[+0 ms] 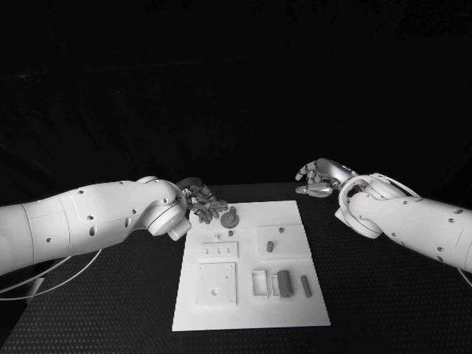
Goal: Assemble the parts on the task board
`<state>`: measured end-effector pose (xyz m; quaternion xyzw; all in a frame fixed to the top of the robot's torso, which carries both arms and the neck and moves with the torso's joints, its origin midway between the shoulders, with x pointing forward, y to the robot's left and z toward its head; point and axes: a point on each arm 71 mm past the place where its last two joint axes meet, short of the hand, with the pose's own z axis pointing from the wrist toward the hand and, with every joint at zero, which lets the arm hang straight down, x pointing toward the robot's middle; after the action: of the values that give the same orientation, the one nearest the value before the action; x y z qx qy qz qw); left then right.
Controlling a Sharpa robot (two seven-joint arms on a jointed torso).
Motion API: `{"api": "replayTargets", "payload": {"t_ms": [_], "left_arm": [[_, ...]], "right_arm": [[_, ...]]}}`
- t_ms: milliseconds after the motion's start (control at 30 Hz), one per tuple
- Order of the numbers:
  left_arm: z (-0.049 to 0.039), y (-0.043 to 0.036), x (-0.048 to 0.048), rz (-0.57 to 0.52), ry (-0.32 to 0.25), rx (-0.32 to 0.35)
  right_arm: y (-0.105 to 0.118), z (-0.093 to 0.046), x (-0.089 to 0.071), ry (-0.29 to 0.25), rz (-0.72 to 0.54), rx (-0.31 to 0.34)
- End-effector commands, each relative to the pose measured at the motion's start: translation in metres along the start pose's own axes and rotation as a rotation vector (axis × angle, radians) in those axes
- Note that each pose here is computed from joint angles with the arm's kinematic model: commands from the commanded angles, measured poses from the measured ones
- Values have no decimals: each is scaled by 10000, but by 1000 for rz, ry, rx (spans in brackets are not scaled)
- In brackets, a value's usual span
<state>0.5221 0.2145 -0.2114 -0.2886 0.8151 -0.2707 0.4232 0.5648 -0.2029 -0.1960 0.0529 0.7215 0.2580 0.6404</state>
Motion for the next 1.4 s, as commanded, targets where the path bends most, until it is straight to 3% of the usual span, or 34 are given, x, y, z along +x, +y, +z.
{"api": "replayTargets", "payload": {"t_ms": [33,233,333,567,1000,1400], "left_arm": [[-24,31,-3,129,-23,-49],[-51,87,76,235,2,-102],[-39,130,163,290,17,-124],[-8,183,272,312,45,-135],[-6,220,258,283,48,-127],[-4,229,236,186,46,-113]], "right_arm": [[-72,17,-56,20,75,-1],[-179,44,-145,1,72,22],[-206,58,-174,-5,73,28],[-218,73,-195,-8,76,31],[-176,64,-166,16,80,15],[185,66,22,93,-7,-97]]}}
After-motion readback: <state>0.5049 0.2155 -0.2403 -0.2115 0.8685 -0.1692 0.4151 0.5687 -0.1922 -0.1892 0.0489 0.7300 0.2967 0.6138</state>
